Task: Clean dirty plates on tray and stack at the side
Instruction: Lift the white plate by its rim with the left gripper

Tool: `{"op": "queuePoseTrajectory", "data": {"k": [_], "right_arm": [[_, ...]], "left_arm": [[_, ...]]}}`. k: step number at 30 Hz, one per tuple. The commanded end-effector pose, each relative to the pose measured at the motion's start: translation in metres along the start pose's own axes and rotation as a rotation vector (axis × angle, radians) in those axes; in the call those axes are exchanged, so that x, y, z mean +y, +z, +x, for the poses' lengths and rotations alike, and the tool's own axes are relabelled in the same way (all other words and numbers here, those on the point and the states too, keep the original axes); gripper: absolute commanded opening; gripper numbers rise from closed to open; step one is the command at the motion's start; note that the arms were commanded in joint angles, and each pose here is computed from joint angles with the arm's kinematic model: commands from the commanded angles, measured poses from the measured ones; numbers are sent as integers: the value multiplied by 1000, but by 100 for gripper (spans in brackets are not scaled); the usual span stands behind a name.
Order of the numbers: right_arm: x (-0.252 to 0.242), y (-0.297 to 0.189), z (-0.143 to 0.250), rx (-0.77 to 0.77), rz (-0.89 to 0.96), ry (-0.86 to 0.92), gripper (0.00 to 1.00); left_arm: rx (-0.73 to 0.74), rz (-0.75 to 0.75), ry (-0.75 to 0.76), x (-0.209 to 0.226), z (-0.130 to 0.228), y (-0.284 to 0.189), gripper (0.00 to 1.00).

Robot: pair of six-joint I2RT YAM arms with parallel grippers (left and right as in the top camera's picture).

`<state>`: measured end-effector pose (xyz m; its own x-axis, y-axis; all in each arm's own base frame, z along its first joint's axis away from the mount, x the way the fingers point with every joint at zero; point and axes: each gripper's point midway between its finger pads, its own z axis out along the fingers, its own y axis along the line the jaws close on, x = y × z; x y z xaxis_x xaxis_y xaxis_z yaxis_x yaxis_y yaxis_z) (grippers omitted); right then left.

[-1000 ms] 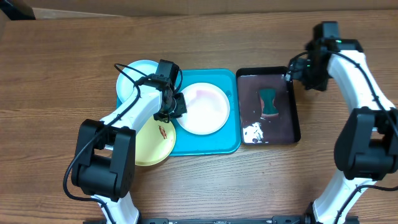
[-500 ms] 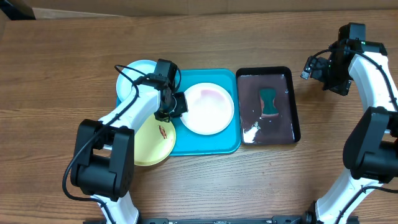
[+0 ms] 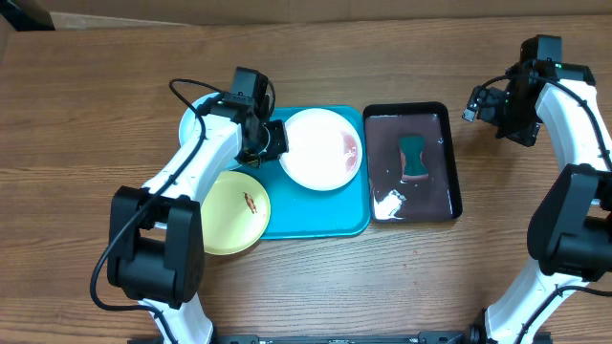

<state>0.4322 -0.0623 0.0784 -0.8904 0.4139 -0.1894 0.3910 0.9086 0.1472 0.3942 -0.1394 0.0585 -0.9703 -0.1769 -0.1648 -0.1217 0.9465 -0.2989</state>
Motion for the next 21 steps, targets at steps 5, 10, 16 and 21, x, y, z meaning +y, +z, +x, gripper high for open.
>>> {"op": "queuePoseTrajectory", "data": {"k": [5,10,16,21], "right_arm": [[2,-13,-8,-39,-12,3,100],[2,-13,-8,-39,-12,3,100],[2,-13,-8,-39,-12,3,100],[2,-13,-8,-39,-12,3,100]], "left_arm": [[-14,-54,57,-4,4,3,4],[-20,-112,65,4,8,7,4],[-12,-131,65,7,11,7,4],[7,-164,85,11,27,18,4]]}}
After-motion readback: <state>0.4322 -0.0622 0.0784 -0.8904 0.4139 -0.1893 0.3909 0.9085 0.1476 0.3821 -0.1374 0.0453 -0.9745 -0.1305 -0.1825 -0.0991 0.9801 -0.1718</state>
